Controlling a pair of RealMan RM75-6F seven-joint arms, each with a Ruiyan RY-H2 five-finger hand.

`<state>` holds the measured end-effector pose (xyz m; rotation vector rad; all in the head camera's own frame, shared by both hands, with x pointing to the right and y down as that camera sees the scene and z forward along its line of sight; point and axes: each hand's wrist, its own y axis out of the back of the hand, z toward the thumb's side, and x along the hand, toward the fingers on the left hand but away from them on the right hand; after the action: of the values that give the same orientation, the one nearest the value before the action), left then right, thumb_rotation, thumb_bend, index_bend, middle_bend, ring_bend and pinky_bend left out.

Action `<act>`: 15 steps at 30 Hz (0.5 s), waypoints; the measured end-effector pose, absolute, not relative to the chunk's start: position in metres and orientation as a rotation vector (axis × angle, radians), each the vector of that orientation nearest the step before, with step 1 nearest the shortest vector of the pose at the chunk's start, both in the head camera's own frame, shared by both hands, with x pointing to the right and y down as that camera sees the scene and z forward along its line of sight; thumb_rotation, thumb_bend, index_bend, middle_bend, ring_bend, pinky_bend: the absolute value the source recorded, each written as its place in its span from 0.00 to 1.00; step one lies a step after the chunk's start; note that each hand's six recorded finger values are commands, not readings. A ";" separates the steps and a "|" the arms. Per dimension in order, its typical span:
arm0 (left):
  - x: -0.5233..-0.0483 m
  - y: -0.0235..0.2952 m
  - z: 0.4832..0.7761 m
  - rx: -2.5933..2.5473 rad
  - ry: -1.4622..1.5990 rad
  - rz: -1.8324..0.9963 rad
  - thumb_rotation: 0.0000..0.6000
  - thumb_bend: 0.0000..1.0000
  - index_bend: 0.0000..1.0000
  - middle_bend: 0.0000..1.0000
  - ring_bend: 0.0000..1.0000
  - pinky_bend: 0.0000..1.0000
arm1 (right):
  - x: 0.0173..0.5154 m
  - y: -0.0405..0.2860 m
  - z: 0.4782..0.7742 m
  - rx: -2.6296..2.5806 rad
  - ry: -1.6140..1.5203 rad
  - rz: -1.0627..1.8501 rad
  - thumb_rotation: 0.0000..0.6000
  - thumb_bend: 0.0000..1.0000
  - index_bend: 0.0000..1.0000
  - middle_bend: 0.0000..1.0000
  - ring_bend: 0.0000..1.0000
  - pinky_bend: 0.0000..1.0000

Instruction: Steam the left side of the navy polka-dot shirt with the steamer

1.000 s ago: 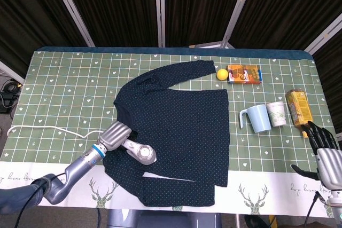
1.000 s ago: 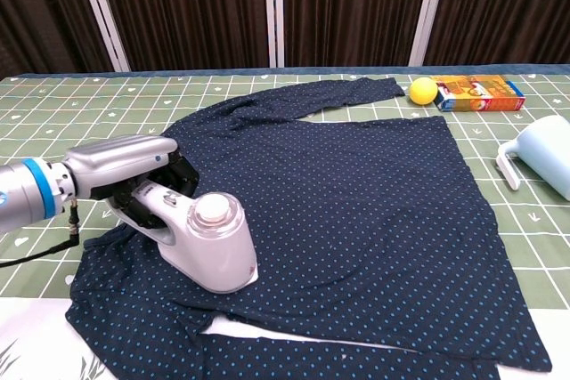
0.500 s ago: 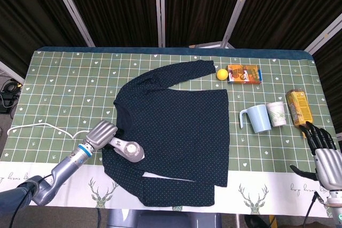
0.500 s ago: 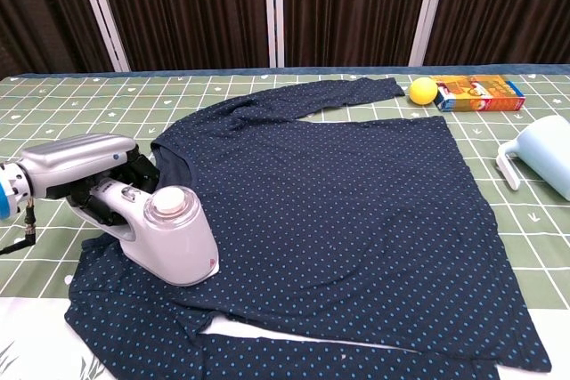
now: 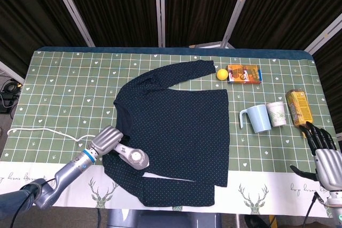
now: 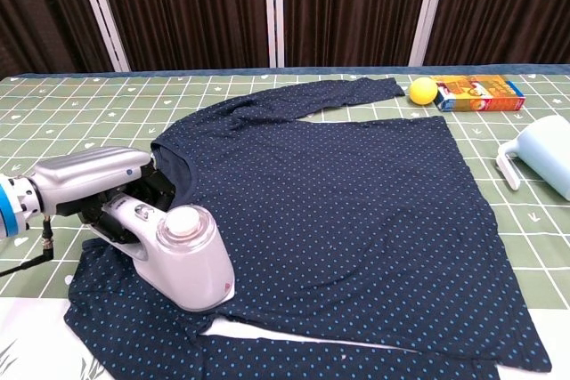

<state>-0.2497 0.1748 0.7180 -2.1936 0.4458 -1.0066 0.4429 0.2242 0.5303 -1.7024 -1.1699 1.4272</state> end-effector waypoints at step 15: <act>-0.239 0.189 0.709 -2.216 0.397 -0.957 1.00 0.00 0.88 0.81 0.81 1.00 | 0.443 0.225 0.528 -1.704 -1.171 1.421 1.00 0.00 0.00 0.00 0.00 0.00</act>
<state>-0.2388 0.1887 0.7088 -2.2157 0.3970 -0.9568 0.4426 0.2249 0.5284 -1.7042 -1.1711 1.4214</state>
